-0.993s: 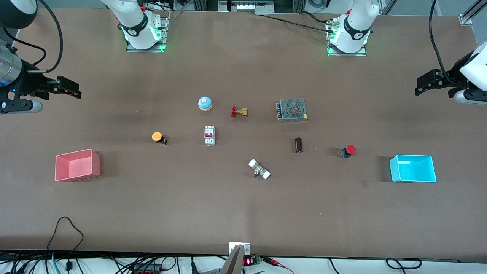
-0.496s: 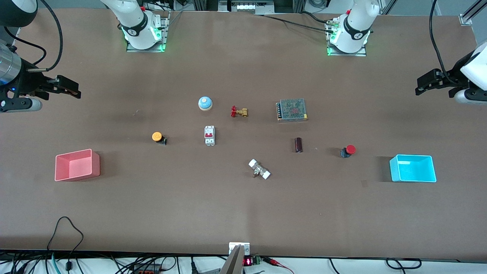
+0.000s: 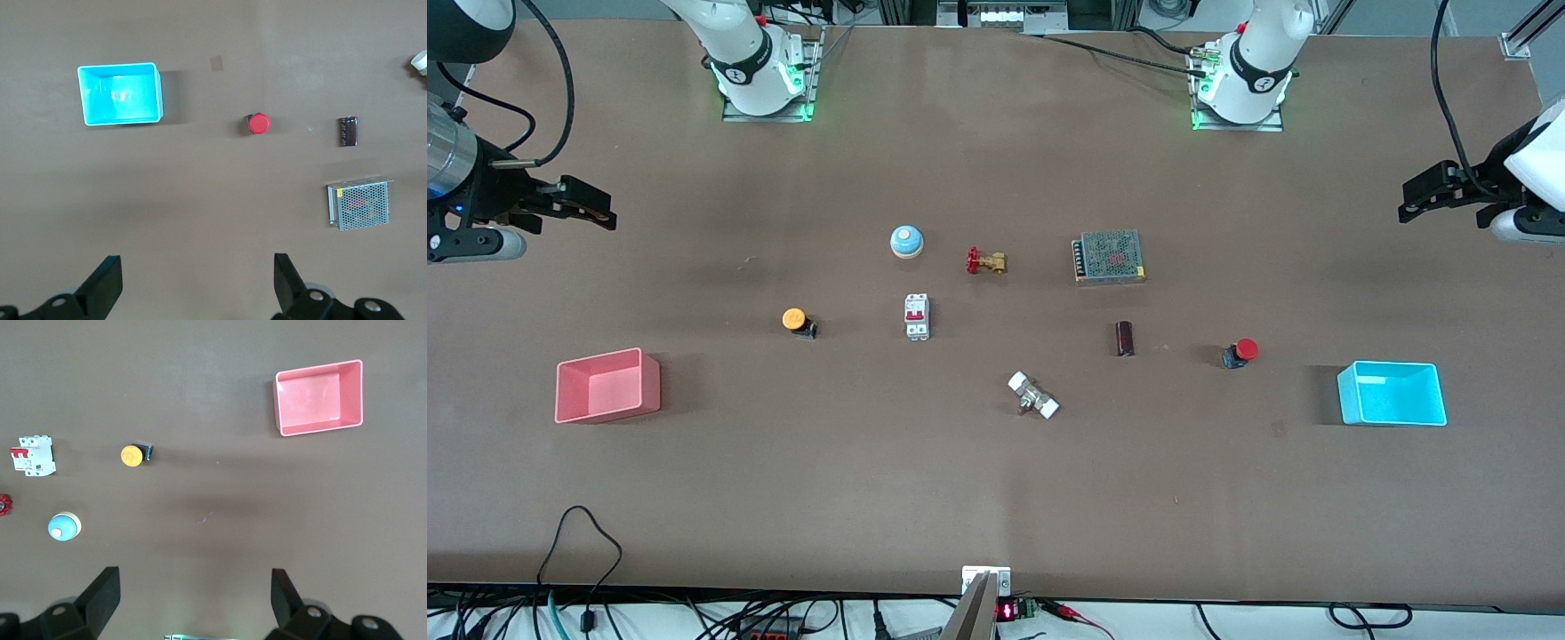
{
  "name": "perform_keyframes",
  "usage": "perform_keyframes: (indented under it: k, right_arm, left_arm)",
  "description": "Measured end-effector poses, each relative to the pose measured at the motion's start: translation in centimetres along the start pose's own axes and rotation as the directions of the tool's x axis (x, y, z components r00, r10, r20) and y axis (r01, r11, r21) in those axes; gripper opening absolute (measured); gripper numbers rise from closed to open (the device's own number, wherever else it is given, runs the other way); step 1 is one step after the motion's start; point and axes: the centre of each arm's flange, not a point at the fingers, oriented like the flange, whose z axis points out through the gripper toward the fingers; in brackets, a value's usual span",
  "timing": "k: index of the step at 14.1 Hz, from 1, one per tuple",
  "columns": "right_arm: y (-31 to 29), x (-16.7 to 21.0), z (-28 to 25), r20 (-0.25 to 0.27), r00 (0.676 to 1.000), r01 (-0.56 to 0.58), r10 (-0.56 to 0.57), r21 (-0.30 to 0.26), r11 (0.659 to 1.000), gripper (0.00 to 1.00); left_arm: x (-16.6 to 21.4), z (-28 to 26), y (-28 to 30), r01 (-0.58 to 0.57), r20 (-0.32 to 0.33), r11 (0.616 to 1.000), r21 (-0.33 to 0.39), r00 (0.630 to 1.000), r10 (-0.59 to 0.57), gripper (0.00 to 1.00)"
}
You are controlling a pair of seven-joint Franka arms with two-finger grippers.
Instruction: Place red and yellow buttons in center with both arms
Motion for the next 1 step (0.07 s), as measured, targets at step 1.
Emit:
perform_keyframes:
  k: [1]
  right_arm:
    - [0.00, 0.00, 0.00, 0.000, 1.000, 0.000, 0.000, 0.000, 1.000, 1.00]
  left_arm:
    - [0.00, 0.00, 0.00, 0.000, 0.000, 1.000, 0.000, 1.000, 0.000, 1.00]
